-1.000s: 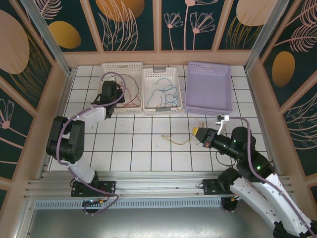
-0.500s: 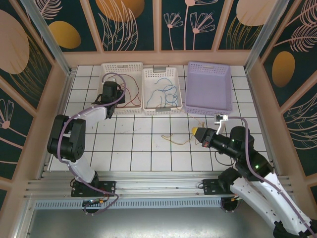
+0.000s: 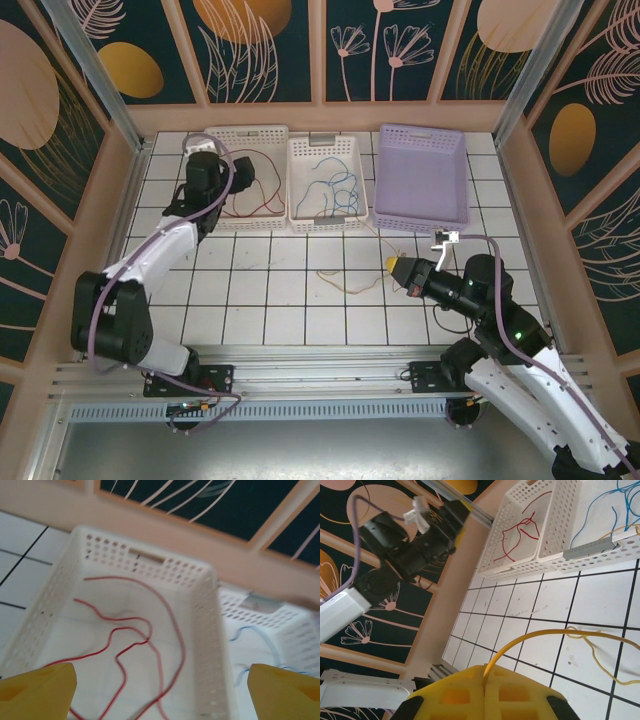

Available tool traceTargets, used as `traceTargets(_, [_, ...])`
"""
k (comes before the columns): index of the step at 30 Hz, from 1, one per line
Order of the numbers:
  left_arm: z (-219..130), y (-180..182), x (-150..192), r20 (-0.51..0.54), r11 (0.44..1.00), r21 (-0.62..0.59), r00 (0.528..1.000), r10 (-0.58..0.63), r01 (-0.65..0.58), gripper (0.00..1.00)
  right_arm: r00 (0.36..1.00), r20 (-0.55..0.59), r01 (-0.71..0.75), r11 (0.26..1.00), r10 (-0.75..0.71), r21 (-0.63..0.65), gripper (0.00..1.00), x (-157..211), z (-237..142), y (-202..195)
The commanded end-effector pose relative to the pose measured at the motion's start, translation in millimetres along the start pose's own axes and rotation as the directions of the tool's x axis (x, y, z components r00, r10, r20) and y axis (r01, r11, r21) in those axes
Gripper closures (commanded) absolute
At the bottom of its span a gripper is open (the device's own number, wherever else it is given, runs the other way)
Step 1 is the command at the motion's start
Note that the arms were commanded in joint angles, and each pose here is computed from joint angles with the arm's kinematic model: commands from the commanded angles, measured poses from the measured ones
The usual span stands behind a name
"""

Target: Untangle the cables

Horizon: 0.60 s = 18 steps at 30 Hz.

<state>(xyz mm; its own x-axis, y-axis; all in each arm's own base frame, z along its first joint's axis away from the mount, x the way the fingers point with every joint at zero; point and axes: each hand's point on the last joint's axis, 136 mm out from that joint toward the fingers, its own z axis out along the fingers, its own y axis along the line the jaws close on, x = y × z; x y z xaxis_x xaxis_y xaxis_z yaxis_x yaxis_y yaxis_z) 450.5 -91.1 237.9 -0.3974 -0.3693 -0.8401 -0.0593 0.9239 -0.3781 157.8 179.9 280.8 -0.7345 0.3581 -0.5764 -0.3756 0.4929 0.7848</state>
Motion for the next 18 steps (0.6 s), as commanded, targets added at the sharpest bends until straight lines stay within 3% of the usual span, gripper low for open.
traceTargets(1, [-33, -26, -14, -0.020, 0.986, 0.131, 0.995, -0.101, 0.102, 0.10, 1.000, 0.021, 0.025, 0.997, -0.023, -0.080, 1.00, -11, -4, 25])
traceTargets(4, [-59, -46, -3, -0.058, 0.964, 0.237, 0.993, -0.106, 0.117, 0.09, 0.999, 0.018, 0.031, 0.996, -0.029, -0.088, 1.00, -13, -2, 29])
traceTargets(13, [-115, -93, 93, -0.193, 0.907, 0.420, 0.978, 0.080, 0.009, 0.02, 0.999, 0.028, 0.046, 0.992, -0.043, -0.118, 1.00, -24, 2, 44])
traceTargets(18, [-124, -100, 149, -0.235, 0.877, 0.479, 0.957, 0.167, -0.035, 0.01, 0.998, 0.039, 0.048, 0.990, -0.043, -0.129, 1.00, -29, 2, 49])
